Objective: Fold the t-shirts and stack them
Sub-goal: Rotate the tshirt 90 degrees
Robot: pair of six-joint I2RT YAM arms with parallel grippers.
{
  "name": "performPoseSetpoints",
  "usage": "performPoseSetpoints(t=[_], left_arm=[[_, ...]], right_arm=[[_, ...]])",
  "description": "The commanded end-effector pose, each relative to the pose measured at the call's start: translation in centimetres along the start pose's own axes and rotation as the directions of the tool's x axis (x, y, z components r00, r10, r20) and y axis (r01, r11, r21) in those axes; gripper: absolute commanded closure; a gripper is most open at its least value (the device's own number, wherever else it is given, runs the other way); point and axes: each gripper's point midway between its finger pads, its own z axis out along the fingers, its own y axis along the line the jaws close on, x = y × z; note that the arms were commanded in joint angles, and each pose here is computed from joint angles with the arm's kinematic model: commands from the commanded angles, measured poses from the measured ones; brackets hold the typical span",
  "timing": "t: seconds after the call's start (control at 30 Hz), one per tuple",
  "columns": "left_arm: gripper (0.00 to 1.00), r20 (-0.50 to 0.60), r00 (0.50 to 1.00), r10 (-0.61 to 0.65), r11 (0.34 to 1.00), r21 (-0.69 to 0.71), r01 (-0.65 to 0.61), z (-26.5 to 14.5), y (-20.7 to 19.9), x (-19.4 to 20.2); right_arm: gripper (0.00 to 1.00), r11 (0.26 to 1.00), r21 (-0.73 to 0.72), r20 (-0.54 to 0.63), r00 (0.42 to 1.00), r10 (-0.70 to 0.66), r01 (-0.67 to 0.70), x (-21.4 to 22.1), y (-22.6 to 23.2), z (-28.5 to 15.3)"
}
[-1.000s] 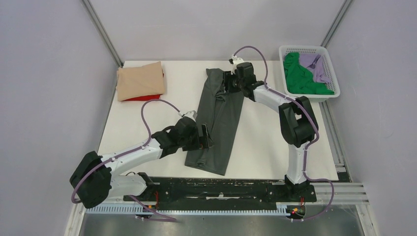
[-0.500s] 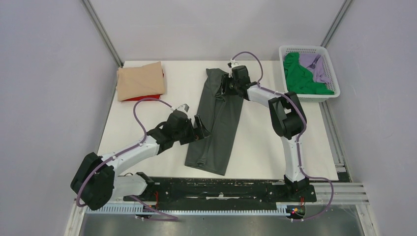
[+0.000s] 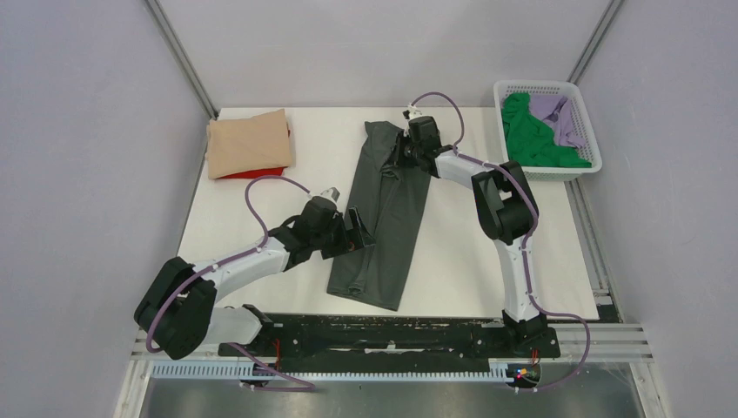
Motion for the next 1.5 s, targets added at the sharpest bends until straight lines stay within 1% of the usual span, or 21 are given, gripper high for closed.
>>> performPoseSetpoints(t=[0.0,0.03,0.07,0.33,0.47,0.57,0.63,0.67,0.7,0.77,0.83,0.93,1.23,1.3,1.37,1.4,1.47], left_arm=[[0.00,0.011,1.000,0.016,0.999,0.030,-0.016,0.2,-0.4,-0.3],[0.00,0.008,1.000,0.016,0.999,0.030,-0.016,0.2,-0.3,-0.2],[0.00,0.007,1.000,0.016,0.999,0.029,-0.016,0.3,-0.3,-0.2],[0.00,-0.006,1.000,0.010,1.000,0.026,-0.010,0.3,0.1,0.3],[0.00,-0.015,1.000,0.009,1.000,0.016,-0.009,0.5,0.4,0.5],[0.00,-0.025,1.000,0.008,1.000,0.013,-0.008,0.7,0.5,0.7],[0.00,-0.030,1.000,0.007,1.000,0.012,-0.007,0.8,0.5,0.8],[0.00,-0.031,1.000,0.006,1.000,0.012,-0.006,0.8,0.5,0.8],[0.00,-0.031,0.999,0.006,1.000,0.012,-0.006,0.8,0.5,0.8],[0.00,-0.033,0.999,0.006,1.000,0.012,-0.006,0.8,0.5,0.8],[0.00,-0.034,0.999,0.007,1.000,0.010,-0.007,0.8,0.6,0.9],[0.00,-0.033,0.999,0.007,1.000,0.006,-0.007,0.8,0.7,0.9],[0.00,-0.032,0.999,0.008,1.000,0.002,-0.008,0.9,0.8,0.9],[0.00,-0.032,0.999,0.008,1.000,0.002,-0.008,0.9,0.8,0.9],[0.00,-0.033,0.999,0.008,1.000,0.001,-0.008,0.9,0.8,1.0],[0.00,-0.032,0.999,0.006,1.000,0.002,-0.006,0.8,0.8,0.9],[0.00,-0.033,0.999,0.006,1.000,-0.001,-0.006,0.8,0.9,1.0]], right_arm=[[0.93,0.999,-0.046,0.073,0.997,0.003,0.000,-2.5,1.6,-1.2],[0.98,0.999,-0.044,0.079,0.997,0.002,0.001,-2.7,1.7,-1.4],[1.00,0.999,-0.044,0.082,0.997,0.002,0.001,-2.9,1.7,-1.6],[1.00,0.999,-0.013,0.087,0.996,-0.036,0.037,-3.3,1.6,-2.9],[1.00,0.997,0.022,0.089,0.993,-0.082,0.080,-3.5,1.2,-3.5],[1.00,0.994,0.008,0.042,0.993,-0.110,0.110,-2.5,1.3,-3.6],[1.00,0.993,-0.003,0.032,0.993,-0.116,0.117,-2.1,1.5,-3.6],[0.96,0.993,-0.001,0.031,0.992,-0.119,0.119,-2.1,1.4,-3.4],[0.86,0.993,0.002,0.029,0.993,-0.117,0.117,-2.0,1.3,-3.3],[0.71,0.994,0.005,0.026,0.993,-0.112,0.112,-1.9,1.2,-2.9],[0.61,0.994,0.005,0.020,0.994,-0.106,0.106,-1.7,1.2,-2.4],[0.60,0.995,0.002,0.005,0.995,-0.102,0.102,-1.4,1.1,-1.6],[0.63,0.996,0.001,-0.024,0.995,-0.094,0.094,-0.3,1.0,-0.4],[0.60,0.995,0.007,-0.032,0.995,-0.095,0.095,-0.1,0.8,-0.2],[0.60,0.995,0.010,-0.044,0.995,-0.094,0.094,0.2,0.7,-0.1],[0.61,0.996,0.005,-0.048,0.994,-0.093,0.094,0.4,0.8,0.0],[0.66,0.995,-0.014,-0.051,0.994,-0.098,0.097,0.6,1.3,0.0]])
